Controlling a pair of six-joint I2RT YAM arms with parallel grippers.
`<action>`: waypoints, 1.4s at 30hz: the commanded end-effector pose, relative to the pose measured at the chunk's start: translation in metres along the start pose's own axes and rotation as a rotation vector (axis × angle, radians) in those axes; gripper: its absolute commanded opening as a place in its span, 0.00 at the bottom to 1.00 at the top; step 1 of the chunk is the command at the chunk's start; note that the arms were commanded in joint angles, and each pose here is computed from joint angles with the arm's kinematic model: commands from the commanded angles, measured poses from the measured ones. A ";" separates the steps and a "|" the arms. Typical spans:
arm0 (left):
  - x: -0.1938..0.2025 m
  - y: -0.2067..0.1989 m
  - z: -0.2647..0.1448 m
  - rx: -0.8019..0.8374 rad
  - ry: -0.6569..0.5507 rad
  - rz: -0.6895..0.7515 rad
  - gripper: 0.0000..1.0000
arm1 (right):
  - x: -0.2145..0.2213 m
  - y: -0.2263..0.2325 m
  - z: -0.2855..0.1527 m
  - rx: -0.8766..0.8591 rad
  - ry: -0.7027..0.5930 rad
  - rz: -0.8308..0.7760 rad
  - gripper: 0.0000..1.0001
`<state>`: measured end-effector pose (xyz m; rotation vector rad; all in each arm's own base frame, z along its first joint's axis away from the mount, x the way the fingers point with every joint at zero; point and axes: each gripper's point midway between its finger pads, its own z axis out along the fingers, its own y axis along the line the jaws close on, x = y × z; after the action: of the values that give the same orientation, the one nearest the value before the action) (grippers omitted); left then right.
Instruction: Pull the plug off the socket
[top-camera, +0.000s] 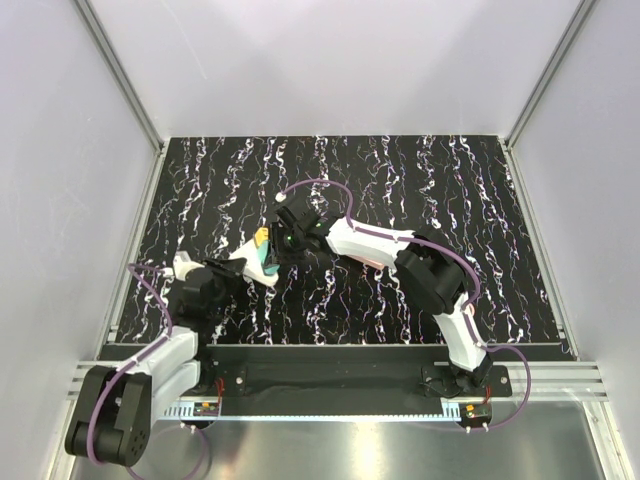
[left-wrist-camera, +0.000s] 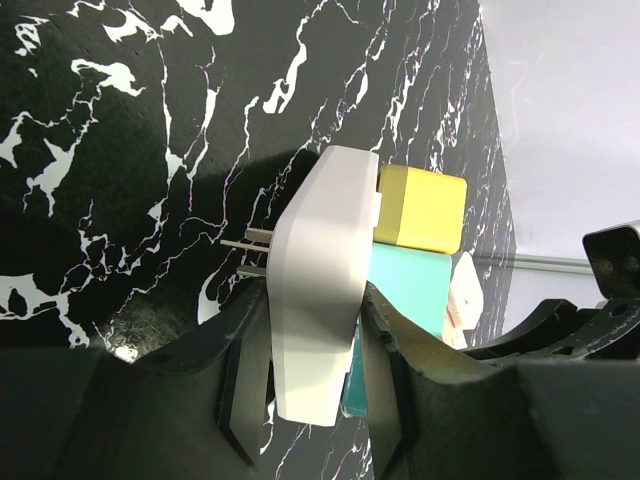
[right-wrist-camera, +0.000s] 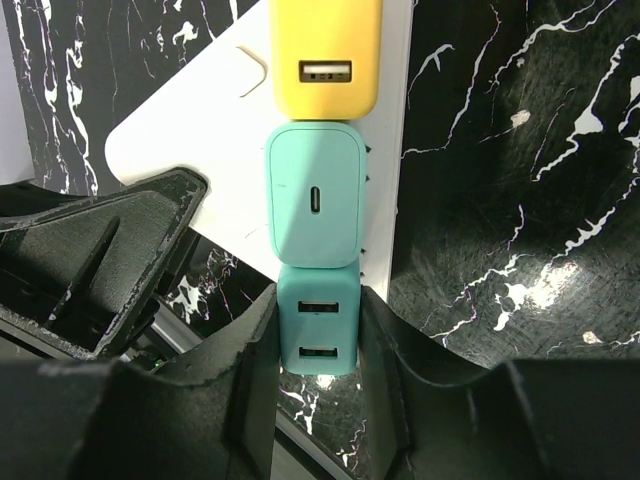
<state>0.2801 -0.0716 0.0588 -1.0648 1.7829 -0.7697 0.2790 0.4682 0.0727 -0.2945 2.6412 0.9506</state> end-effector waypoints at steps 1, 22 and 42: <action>-0.003 0.022 -0.001 -0.097 -0.028 0.010 0.00 | -0.015 0.008 0.002 -0.018 -0.045 0.019 0.04; -0.011 0.031 -0.003 -0.153 -0.066 0.103 0.00 | -0.024 0.007 -0.005 0.062 -0.066 -0.024 0.00; -0.012 0.041 -0.004 -0.185 -0.075 0.167 0.00 | -0.032 0.001 -0.026 0.017 -0.098 0.067 0.00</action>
<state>0.2794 -0.0651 0.0615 -1.0288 1.7955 -0.6734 0.2815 0.4714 0.0736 -0.2600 2.6500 0.9170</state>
